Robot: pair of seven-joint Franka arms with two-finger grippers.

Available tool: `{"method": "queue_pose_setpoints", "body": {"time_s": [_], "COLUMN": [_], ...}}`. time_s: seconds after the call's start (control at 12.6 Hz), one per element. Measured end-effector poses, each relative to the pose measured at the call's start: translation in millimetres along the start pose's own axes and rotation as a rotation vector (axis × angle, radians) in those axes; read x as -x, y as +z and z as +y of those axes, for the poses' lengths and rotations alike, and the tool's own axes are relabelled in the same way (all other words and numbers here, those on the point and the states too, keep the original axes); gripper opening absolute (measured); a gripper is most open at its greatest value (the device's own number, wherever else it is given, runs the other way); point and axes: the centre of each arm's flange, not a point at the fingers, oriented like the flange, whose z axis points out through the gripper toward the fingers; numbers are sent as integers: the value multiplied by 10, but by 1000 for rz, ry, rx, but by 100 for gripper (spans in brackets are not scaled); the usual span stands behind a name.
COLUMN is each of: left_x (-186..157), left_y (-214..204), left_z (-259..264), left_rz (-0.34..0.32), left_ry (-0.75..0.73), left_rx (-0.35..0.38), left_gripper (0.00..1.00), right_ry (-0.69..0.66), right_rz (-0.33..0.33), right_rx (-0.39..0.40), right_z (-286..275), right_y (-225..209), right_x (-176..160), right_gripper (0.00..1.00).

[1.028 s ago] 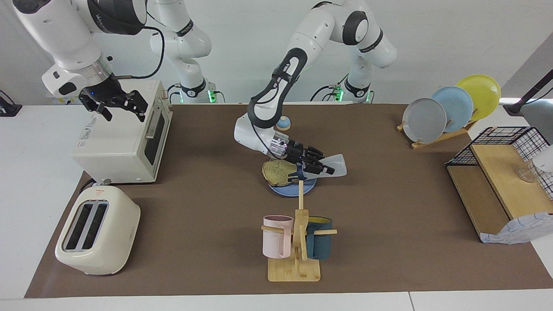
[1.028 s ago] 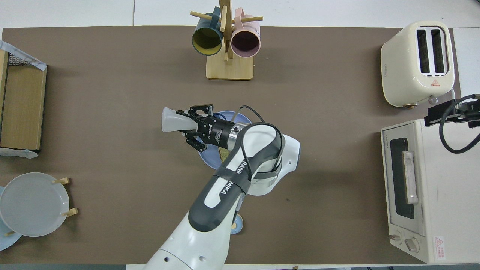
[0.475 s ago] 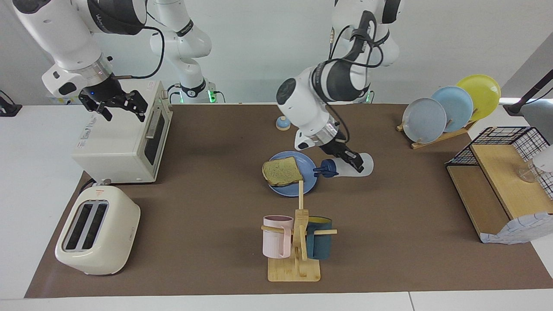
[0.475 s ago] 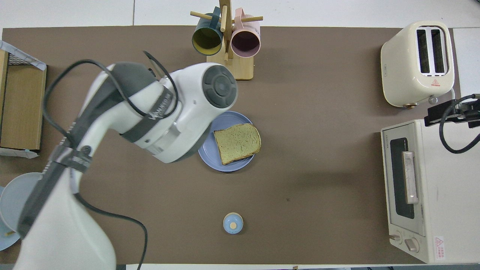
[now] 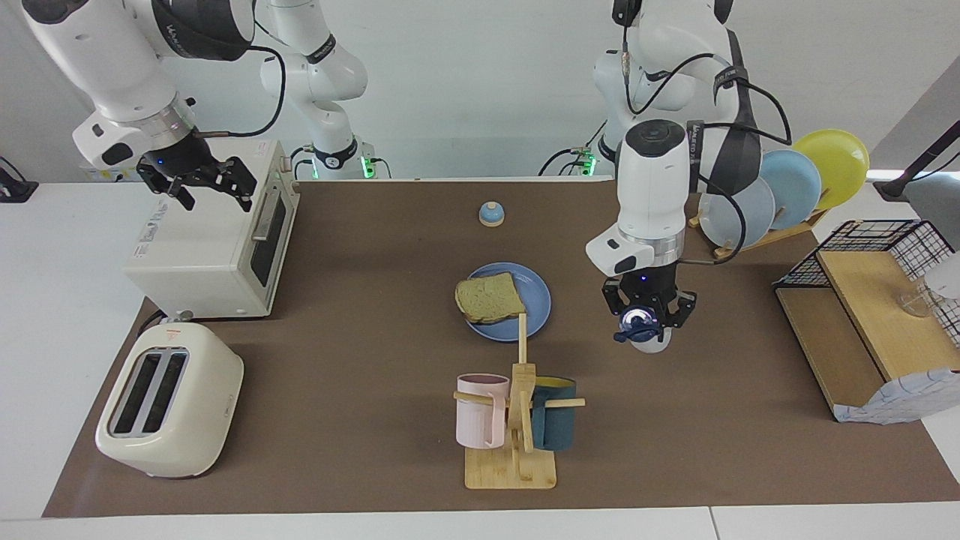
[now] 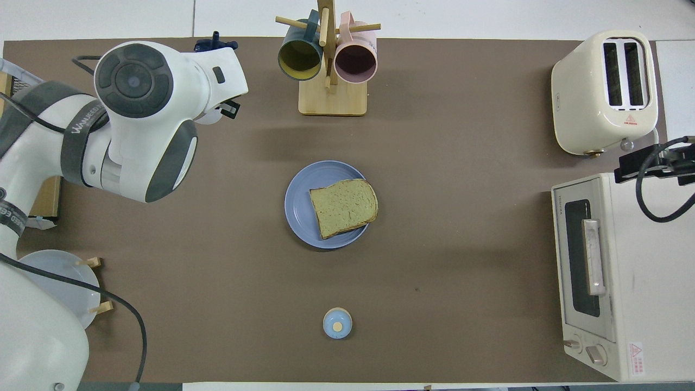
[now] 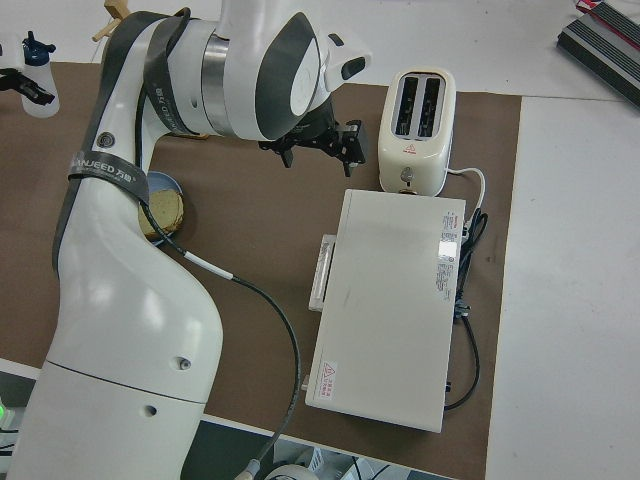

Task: Put bread on plate and add seasoning
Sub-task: 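Carry the bottle back toward the mug stand with the left gripper, then set the bottle down beside the mug stand and open the left gripper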

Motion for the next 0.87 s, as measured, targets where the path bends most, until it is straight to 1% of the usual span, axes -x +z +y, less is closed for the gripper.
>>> {"method": "queue_pose_setpoints", "body": {"time_s": [0.16,0.32,0.47,0.63,0.87], "left_x": [78,167,215,251,318], "left_y": [192,343,560,910,1430], "left_z": [-221,-450,-557,-542,-480], "left_rz": [117,199,256,311,354], "left_ry": [-147,-250,-298,-314,-312], "left_rx": [45,75,73,58,36], "left_gripper": [47,47,47,47,47], "right_ry": [0,0,0,0,0], "right_rz": [0,0,0,0,0], "right_rx": [0,0,0,0,0], "right_z": [0,0,0,0,0], "right_y": [0,0,0,0,0], "right_x": [0,0,0,0,0], "right_gripper": [100,100,100,100,100]}}
